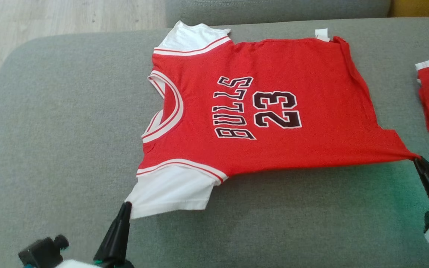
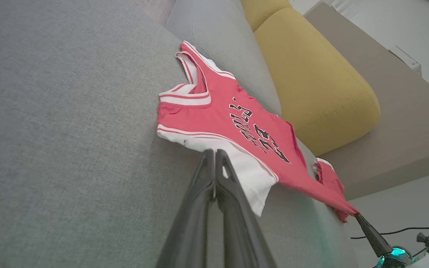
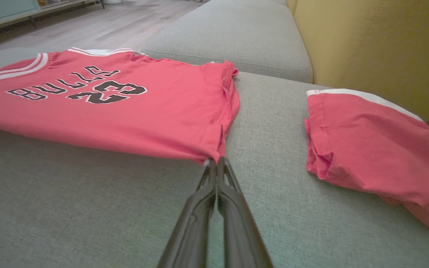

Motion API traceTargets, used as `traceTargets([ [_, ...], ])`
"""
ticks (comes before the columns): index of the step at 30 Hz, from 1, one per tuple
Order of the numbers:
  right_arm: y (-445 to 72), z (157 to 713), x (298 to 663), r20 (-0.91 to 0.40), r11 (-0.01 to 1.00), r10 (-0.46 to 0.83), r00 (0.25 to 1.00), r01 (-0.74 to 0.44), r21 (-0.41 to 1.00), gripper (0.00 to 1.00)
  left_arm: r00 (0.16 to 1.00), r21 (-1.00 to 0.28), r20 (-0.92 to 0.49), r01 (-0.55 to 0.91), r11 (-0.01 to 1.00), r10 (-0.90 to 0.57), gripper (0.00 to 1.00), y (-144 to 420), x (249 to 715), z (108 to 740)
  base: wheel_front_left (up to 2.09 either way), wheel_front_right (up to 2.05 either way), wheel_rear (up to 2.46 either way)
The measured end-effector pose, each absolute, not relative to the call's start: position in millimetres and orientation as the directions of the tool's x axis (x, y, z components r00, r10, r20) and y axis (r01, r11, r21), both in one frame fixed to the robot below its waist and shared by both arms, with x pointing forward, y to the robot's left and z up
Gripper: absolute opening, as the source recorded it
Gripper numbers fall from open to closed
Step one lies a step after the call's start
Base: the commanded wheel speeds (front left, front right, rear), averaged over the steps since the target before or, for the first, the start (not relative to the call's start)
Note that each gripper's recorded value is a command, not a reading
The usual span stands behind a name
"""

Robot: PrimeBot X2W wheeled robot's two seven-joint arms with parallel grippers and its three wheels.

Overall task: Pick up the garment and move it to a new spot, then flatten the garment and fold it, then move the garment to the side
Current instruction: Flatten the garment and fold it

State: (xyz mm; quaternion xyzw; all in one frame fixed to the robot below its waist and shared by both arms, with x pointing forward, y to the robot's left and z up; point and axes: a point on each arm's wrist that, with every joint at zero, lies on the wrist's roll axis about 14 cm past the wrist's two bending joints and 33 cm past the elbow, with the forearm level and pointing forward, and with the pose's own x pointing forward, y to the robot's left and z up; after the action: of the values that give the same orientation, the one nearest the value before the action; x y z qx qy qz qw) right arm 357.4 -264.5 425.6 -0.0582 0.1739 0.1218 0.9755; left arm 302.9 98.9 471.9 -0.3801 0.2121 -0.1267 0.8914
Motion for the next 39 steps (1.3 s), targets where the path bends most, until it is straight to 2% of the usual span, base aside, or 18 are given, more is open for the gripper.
traceTargets([
  [4, -262.1, 426.9, 361.6, -0.359, 0.969, 0.208, 0.910, -0.241, -0.049, 0.00, 0.876, -0.744, -0.262, 0.085, 0.663, -0.406, 0.00, 94.7, 313.9, 477.3, 0.00, 0.00, 0.00],
  [7, -256.8, 424.0, 370.6, -0.373, 0.972, 0.208, 0.904, -0.235, -0.027, 0.00, 0.881, -0.748, -0.231, 0.111, 0.654, -0.414, 0.00, 91.2, 342.3, 481.7, 0.00, 0.00, 0.00],
  [13, -253.7, 428.5, 414.2, -0.363, 0.975, 0.195, 0.911, -0.220, -0.028, 0.00, 0.874, -0.721, -0.140, 0.233, 0.653, -0.466, 0.00, 71.9, 413.4, 494.5, 0.00, 0.00, 0.00],
  [20, -261.0, 426.3, 460.2, -0.359, 0.975, 0.171, 0.917, -0.210, -0.071, 0.00, 0.865, -0.694, -0.106, 0.288, 0.660, -0.490, 0.00, 57.8, 479.3, 489.8, 0.00, 0.00, 0.00],
  [26, -264.7, 418.0, 488.1, -0.355, 0.975, 0.160, 0.921, -0.204, -0.089, 0.00, 0.882, -0.670, -0.041, 0.324, 0.668, -0.470, 0.00, 57.3, 523.7, 494.2, 0.00, 0.00, 0.00],
  [31, -258.7, 408.5, 501.8, -0.354, 0.972, 0.173, 0.919, -0.217, -0.089, 0.00, 0.890, -0.636, -0.026, 0.337, 0.694, -0.455, 0.00, 62.4, 542.7, 489.4, 0.00, 0.00, 0.00],
  [32, -256.3, 406.2, 503.6, -0.358, 0.971, 0.177, 0.917, -0.222, -0.087, 0.26, 0.895, -0.634, -0.026, 0.329, 0.700, -0.445, 0.00, 64.7, 545.0, 487.6, 0.00, 0.00, 0.00],
  [33, -254.5, 403.9, 504.8, -0.361, 0.971, 0.181, 0.915, -0.225, -0.085, 0.95, 0.900, -0.634, -0.032, 0.318, 0.704, -0.435, 0.34, 66.6, 546.7, 485.4, 0.00, 0.00, 0.00],
  [34, -252.7, 403.1, 506.2, -0.358, 0.971, 0.184, 0.915, -0.227, -0.080, 1.00, 0.904, -0.635, -0.037, 0.309, 0.708, -0.427, 1.00, 68.3, 547.4, 483.4, 0.00, 0.00, 0.00],
  [39, -249.8, 405.1, 504.6, -0.335, 0.973, 0.190, 0.923, -0.223, -0.062, 1.00, 0.916, -0.570, -0.041, 0.307, 0.762, -0.399, 1.00, 74.3, 543.4, 481.9, 0.00, 0.00, 0.00],
])
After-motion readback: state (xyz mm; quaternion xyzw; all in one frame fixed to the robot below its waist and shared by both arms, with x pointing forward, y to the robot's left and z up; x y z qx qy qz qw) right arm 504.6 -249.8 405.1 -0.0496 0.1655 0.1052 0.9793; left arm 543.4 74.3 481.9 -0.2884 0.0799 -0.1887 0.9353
